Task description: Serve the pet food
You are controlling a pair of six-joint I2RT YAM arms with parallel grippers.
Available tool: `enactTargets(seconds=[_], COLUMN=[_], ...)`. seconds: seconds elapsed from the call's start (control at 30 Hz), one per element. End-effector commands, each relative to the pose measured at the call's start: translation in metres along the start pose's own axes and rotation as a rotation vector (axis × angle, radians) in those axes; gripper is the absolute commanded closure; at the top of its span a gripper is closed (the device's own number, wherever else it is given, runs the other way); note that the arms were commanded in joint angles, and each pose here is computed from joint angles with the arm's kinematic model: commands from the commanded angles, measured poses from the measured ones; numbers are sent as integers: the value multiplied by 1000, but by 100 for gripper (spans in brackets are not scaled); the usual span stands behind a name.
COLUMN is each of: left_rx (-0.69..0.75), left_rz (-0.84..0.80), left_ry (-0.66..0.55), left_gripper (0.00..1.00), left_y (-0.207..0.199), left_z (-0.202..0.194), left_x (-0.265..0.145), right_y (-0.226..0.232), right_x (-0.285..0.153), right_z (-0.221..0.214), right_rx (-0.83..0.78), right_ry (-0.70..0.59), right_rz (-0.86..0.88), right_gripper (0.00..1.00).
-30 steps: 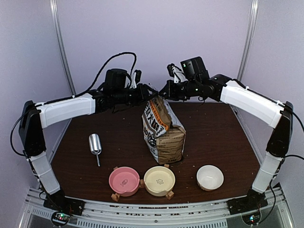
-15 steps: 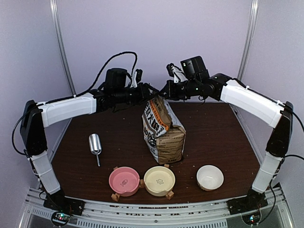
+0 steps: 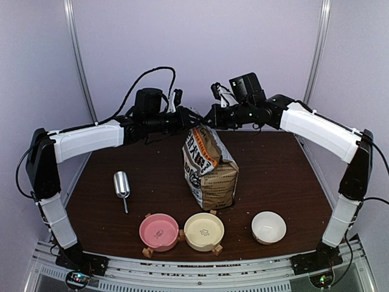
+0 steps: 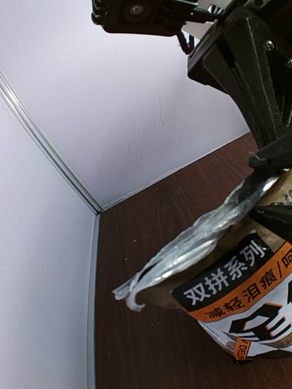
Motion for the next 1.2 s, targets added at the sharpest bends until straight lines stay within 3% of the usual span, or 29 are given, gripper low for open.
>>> enactTargets(seconds=[0.0, 0.33, 0.53, 0.63, 0.8, 1.0, 1.17], left_rx=[-5, -8, -2, 0, 17, 39, 56], left_rz=[-23, -1, -9, -14, -23, 4, 64], left_ry=[2, 0, -6, -9, -24, -49, -84], left_gripper=[77, 76, 91, 93, 83, 57, 38], left_y=[4, 7, 6, 4, -1, -5, -2], left_z=[-6, -10, -9, -7, -3, 4, 10], left_x=[5, 0, 0, 0, -5, -14, -32], right_y=[-9, -14, -16, -17, -16, -8, 4], right_x=[11, 10, 7, 5, 0, -19, -32], right_z=[-16, -15, -14, -14, -12, -1, 3], right_rx=[10, 3, -11, -21, -30, -54, -104], right_ry=[71, 53, 50, 49, 44, 19, 8], right_rz=[-46, -91, -114, -123, -130, -136, -165], right_gripper=[100, 100, 100, 100, 100, 100, 88])
Point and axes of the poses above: each gripper's point midway between its finger pads, its own x axis out along the fingers, its own y axis along the line the jaws close on, z = x × y, the point moved 6 cm from there along -x, back along the fingers, and after that the axes turned 5 degrees about x, right-handed, at the moved point
